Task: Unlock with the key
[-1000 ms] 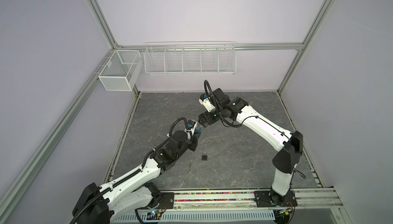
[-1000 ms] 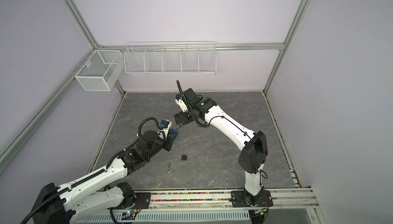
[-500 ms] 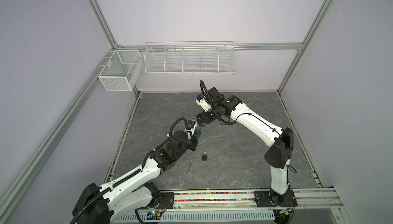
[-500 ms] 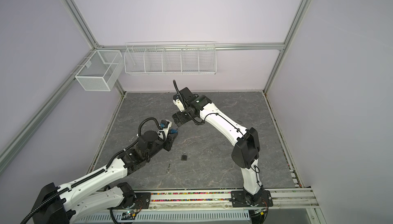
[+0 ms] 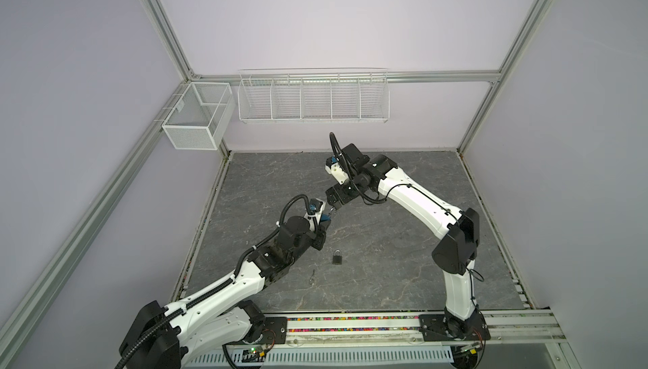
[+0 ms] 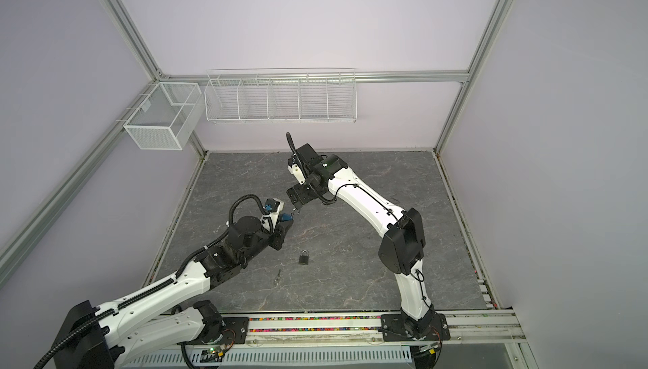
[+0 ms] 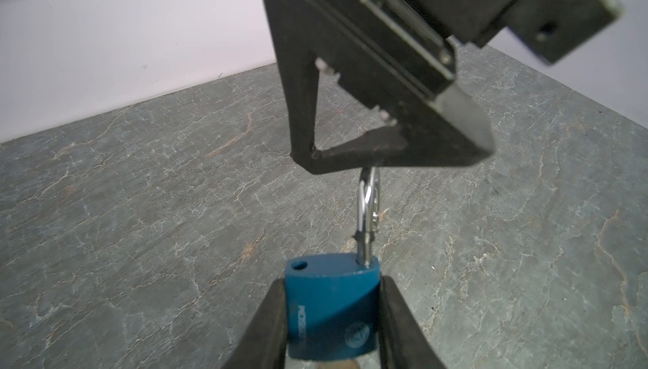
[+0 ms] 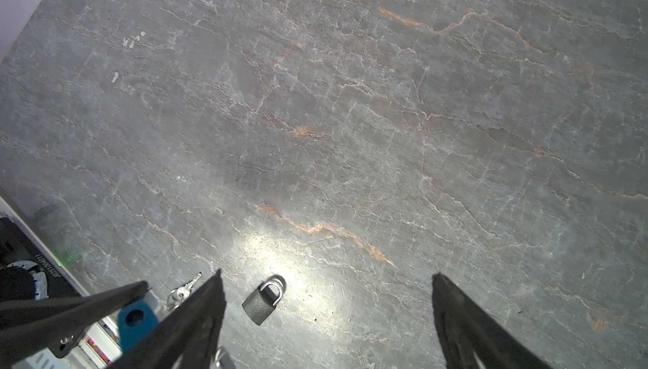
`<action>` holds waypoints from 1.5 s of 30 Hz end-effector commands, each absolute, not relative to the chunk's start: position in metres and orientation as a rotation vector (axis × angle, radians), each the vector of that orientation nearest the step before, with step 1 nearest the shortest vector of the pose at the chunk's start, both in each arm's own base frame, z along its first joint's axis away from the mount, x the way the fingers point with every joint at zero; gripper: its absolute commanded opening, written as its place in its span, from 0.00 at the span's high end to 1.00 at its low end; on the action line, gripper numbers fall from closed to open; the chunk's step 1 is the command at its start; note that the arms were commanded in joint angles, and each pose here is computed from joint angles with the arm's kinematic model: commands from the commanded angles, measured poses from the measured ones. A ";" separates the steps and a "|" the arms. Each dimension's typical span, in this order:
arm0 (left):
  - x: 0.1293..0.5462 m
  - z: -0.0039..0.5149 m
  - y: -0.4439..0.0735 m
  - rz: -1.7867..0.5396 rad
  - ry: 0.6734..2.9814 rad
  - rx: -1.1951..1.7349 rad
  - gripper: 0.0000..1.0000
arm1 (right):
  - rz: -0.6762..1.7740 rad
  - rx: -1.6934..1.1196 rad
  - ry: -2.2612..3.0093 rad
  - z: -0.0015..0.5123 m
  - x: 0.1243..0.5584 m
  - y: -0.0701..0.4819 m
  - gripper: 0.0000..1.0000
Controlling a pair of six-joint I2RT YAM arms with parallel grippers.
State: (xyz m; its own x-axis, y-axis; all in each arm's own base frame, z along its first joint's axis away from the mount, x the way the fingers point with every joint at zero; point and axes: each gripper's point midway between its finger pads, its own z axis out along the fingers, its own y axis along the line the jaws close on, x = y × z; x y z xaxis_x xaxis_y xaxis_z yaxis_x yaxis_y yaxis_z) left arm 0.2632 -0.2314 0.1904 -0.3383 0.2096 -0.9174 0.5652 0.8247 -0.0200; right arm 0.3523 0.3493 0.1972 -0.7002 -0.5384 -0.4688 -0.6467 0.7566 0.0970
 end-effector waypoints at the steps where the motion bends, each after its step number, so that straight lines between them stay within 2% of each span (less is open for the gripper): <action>1: 0.268 0.211 -0.229 -0.415 1.848 0.531 1.00 | 0.367 -0.948 2.549 0.199 0.340 0.337 0.07; 12: 0.269 0.207 -0.230 -0.419 1.854 0.521 1.00 | 0.625 -0.947 2.496 0.210 0.324 0.346 0.07; 24: 0.273 0.203 -0.228 -0.404 1.878 0.483 1.00 | 0.656 -0.873 2.502 0.208 0.327 0.331 0.07; 29: 0.277 0.197 -0.218 -0.363 1.966 0.404 1.00 | 0.576 -0.741 2.505 0.205 0.335 0.311 0.07; 34: 0.280 0.177 -0.196 -0.265 2.115 0.233 1.00 | 0.660 -0.658 2.462 0.198 0.321 0.305 0.07; 39: 0.282 0.150 -0.202 -0.290 2.234 0.221 1.00 | 0.685 -0.498 2.498 0.178 0.309 0.293 0.08; 45: 0.300 0.116 -0.186 -0.217 2.384 0.079 1.00 | 0.724 -0.413 2.491 0.159 0.294 0.292 0.08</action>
State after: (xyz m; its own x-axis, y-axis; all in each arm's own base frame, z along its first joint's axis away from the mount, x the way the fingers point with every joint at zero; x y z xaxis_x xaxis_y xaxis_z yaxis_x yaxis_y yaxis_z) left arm 0.2913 -0.1879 0.1152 -0.7011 0.0709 -0.7095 0.1899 0.9777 -0.0900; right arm 0.2905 0.2843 0.1486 -0.8367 -0.2218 -0.5007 -0.4401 0.8164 0.3739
